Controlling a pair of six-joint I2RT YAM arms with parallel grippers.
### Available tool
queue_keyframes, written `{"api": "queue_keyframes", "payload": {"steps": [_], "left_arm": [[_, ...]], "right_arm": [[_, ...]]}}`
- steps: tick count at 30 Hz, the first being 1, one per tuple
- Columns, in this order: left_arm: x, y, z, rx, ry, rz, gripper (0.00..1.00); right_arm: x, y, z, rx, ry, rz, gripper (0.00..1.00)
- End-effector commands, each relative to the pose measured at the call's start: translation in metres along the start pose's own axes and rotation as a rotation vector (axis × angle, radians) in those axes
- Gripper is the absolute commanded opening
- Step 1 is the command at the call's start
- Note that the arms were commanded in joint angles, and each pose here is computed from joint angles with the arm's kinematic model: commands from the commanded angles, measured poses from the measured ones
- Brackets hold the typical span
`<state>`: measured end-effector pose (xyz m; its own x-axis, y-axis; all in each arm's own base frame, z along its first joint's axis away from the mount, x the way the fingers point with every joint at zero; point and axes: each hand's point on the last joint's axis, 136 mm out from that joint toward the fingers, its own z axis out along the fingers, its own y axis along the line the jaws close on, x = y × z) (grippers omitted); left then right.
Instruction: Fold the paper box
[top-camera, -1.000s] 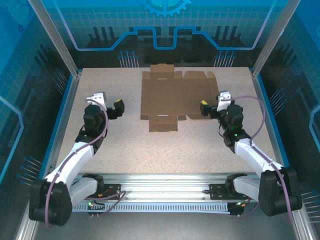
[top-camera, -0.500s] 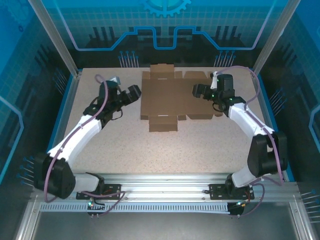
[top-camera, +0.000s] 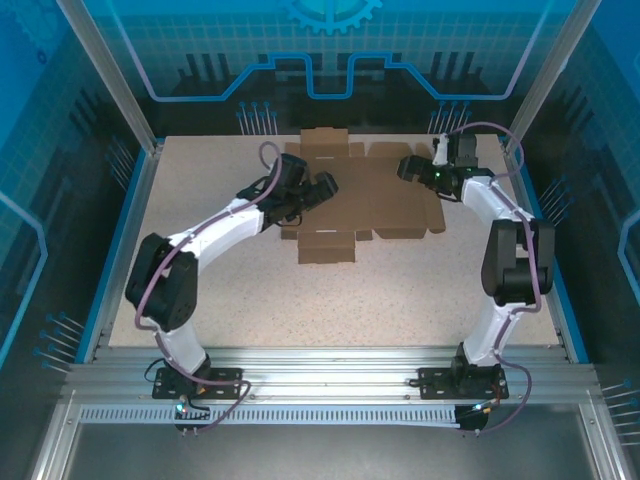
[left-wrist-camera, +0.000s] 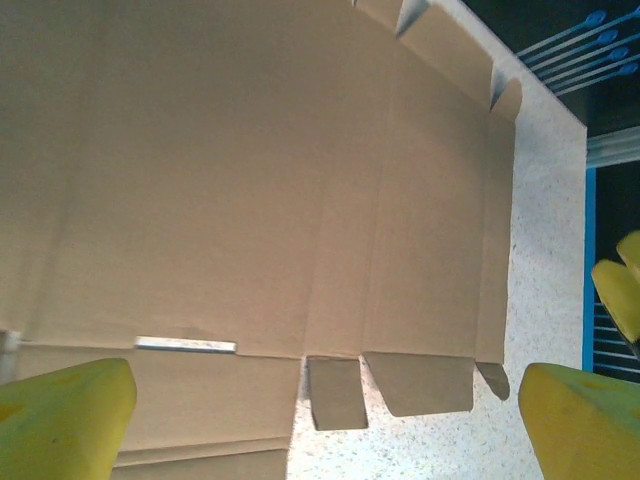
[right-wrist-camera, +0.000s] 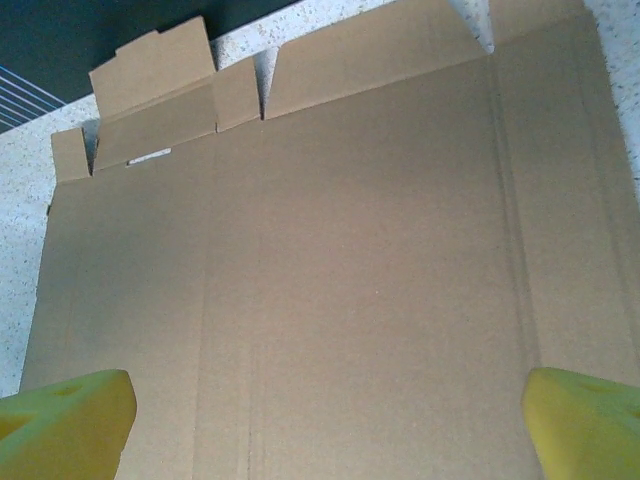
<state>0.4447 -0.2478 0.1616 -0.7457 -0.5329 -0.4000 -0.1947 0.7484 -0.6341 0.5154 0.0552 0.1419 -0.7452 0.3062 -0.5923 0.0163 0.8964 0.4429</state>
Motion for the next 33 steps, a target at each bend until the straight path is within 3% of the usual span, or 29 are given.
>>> {"api": "queue_keyframes", "payload": {"steps": [1,11,19,33], "left_arm": [[0.010,-0.014,0.014,-0.009,0.032,-0.051,0.99],[0.020,-0.013,0.052,-0.076,0.123,-0.013,0.99],[0.027,0.007,0.073,-0.095,0.165,-0.033,0.99],[0.039,0.035,0.057,-0.076,0.215,-0.062,0.99]], "right_arm": [[0.008,-0.002,0.009,-0.031,0.083,0.050,1.00],[0.028,-0.022,0.044,0.003,0.177,0.140,1.00],[0.045,-0.039,0.050,0.081,0.237,0.156,1.00],[0.105,-0.046,0.030,0.133,0.328,0.153,1.00]]}}
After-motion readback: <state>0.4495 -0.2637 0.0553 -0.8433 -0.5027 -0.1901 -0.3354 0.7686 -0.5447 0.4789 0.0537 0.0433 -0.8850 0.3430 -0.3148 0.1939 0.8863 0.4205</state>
